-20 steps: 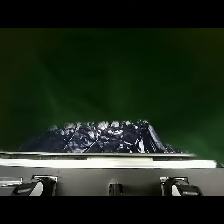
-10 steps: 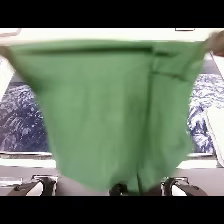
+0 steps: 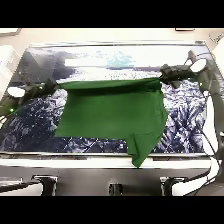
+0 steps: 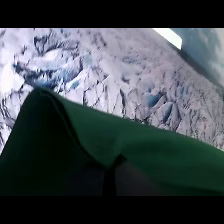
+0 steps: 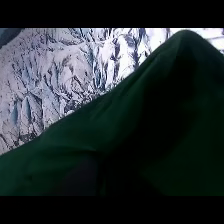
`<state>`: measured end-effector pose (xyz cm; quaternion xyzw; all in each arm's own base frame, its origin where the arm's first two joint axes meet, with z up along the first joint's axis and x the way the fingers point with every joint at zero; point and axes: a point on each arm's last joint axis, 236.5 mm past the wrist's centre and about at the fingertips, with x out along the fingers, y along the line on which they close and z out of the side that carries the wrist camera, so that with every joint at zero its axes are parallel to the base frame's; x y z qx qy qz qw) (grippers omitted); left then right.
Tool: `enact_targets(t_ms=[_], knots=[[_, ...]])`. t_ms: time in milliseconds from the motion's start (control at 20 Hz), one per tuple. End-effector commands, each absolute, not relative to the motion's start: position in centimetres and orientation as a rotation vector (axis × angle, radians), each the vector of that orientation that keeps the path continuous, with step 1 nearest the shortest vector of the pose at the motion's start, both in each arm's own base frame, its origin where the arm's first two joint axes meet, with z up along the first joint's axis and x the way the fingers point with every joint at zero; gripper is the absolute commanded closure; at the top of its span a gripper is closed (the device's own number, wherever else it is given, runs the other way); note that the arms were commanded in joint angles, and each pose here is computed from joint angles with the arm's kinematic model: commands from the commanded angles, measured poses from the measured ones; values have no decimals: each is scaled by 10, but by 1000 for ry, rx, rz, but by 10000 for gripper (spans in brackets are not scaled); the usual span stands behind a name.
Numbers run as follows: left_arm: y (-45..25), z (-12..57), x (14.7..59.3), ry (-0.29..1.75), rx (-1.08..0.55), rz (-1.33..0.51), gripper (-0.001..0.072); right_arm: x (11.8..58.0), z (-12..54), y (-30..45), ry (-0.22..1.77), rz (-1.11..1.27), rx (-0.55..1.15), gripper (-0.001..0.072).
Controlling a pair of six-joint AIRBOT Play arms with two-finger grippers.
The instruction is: Fold the clothes and pants, and hang the long-sleeved shirts on hangers.
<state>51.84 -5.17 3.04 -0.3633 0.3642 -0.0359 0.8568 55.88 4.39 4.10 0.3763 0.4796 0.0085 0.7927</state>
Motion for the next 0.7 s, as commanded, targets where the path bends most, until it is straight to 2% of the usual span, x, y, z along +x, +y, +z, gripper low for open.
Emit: enact_targets(t_ms=[0, 50, 100, 150, 250, 300, 350, 450, 500, 600, 650], knots=[[-67, -9, 520, 834, -806, -64, 681, 559, 19, 56, 1085, 46, 858, 660], [-68, -9, 519, 838, -806, -67, 679, 558, 20, 56, 1088, 48, 857, 625], [-67, -4, 520, 834, -808, -71, 656, 555, 23, 53, 1092, 54, 844, 397], [-61, 6, 519, 835, -806, -84, 514, 550, 32, 48, 1087, 78, 799, 67], [-24, 27, 507, 877, -769, -97, 46, 525, 46, 1, 1114, 13, 706, 85], [-1, 31, 493, 931, -758, -93, -7, 499, 48, -33, 1174, -58, 664, 90], [22, 27, 467, 1031, -757, -88, -2, 468, 47, -64, 1254, -128, 645, 90], [56, 0, 393, 1298, -757, -67, 124, 404, 41, -99, 1437, -180, 627, 90], [65, -17, 353, 1429, -756, -67, 124, 377, 37, -103, 1512, -172, 642, 89], [60, -43, 305, 1554, -838, -106, 126, 342, 25, -99, 1578, -161, 662, 89], [51, -53, 294, 1564, -892, -140, 203, 327, 18, -92, 1597, -156, 666, 89]])
